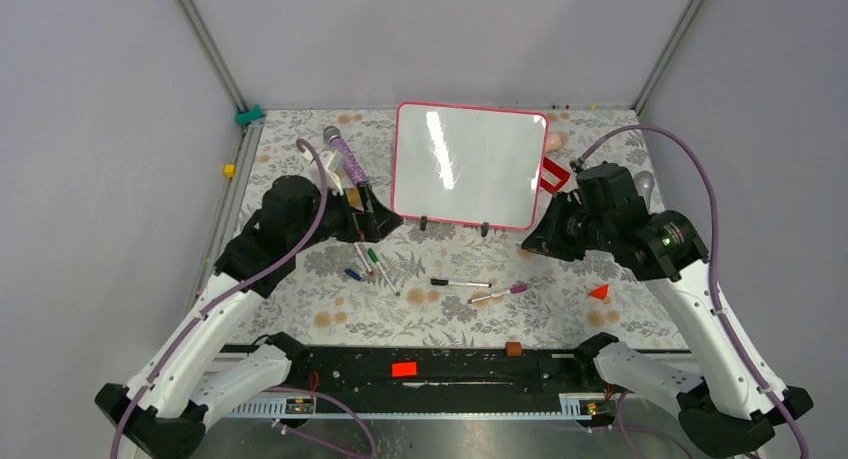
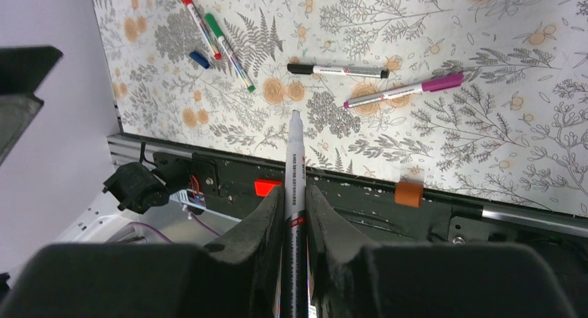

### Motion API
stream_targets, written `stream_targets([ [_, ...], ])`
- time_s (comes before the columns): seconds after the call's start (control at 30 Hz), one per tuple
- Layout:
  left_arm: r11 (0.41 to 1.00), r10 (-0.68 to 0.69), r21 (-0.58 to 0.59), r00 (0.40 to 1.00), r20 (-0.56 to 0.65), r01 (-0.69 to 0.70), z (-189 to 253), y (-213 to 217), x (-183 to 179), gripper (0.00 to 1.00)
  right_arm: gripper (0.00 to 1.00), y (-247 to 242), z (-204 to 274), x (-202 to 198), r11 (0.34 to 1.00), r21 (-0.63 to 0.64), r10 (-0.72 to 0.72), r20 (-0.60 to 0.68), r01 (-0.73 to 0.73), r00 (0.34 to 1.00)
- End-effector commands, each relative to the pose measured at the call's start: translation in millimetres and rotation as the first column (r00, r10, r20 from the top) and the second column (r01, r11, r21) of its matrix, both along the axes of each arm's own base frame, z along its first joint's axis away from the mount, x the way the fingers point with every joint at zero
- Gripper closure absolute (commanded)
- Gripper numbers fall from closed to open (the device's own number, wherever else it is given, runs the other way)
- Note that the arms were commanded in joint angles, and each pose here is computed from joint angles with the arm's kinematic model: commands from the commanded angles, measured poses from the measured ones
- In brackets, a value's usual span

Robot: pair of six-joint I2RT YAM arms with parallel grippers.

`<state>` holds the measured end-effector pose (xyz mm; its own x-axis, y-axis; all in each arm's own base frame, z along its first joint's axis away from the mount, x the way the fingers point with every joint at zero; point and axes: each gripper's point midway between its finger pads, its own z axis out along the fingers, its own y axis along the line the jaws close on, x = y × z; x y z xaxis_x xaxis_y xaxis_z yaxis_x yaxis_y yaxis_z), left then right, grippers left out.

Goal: Write a sentence on the whiteboard
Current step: Move the whiteboard to the center of the board.

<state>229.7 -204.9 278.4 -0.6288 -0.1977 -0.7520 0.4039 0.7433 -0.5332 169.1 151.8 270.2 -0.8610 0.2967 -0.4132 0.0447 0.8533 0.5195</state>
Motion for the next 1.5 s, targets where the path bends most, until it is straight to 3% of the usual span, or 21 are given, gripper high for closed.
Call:
stream_targets([
  [0.0,0.992,-0.055,-0.118,0.997,-0.050,0.049,6.4,1.6,-22.7,0.01,1.00,0.4,5.8,13.1,0.998,0.031,-0.060,0.047,0.059,0.997],
  [0.17,0.995,-0.086,-0.061,0.990,-0.113,0.079,-4.8,7.8,-36.7,0.02,1.00,11.0,0.7,18.5,0.998,0.064,-0.033,0.050,0.030,0.998],
  [0.27,0.995,-0.102,-0.026,0.988,-0.115,0.100,-10.2,12.3,-43.2,0.04,1.00,9.2,1.8,20.7,1.000,0.020,0.003,0.058,-0.004,0.998],
  [0.33,0.993,-0.114,-0.030,0.987,-0.114,0.112,-13.7,12.0,-44.5,0.04,1.00,13.8,7.9,19.9,0.997,0.017,0.072,0.089,-0.074,0.993],
  [0.43,0.993,-0.118,-0.024,0.981,-0.152,0.115,-25.4,12.4,-41.0,0.05,1.00,20.0,17.0,25.4,0.995,0.066,0.067,0.148,-0.077,0.987],
  [0.67,0.992,-0.122,-0.039,0.984,-0.132,0.118,-22.9,9.3,-27.9,0.06,1.00,18.3,-3.7,21.7,0.998,0.038,0.052,0.052,-0.054,0.997],
  [0.9,1.000,-0.022,-0.019,0.988,-0.153,0.020,-33.6,18.0,1.3,0.03,1.00,3.7,8.3,31.0,0.997,-0.068,0.047,0.088,-0.041,0.995],
  [1.03,0.997,0.049,-0.051,0.974,-0.221,-0.062,-35.2,26.1,22.6,0.03,1.00,11.3,1.5,48.1,0.996,-0.061,0.065,0.103,-0.059,0.993],
  [1.13,0.992,0.100,-0.054,0.973,-0.208,-0.113,-28.5,37.0,45.6,0.03,1.00,8.5,0.4,70.5,0.999,-0.033,0.039,0.116,-0.036,0.993],
  [1.33,0.976,0.129,-0.141,0.961,-0.244,-0.167,-30.2,46.8,95.4,0.03,1.00,-20.5,9.6,113.5,0.995,0.050,-0.088,0.121,0.083,0.989],
  [1.47,0.970,0.142,-0.166,0.965,-0.219,-0.180,-30.8,48.6,131.9,0.03,1.00,-32.9,23.5,120.3,0.988,0.044,-0.150,0.151,0.145,0.977],
])
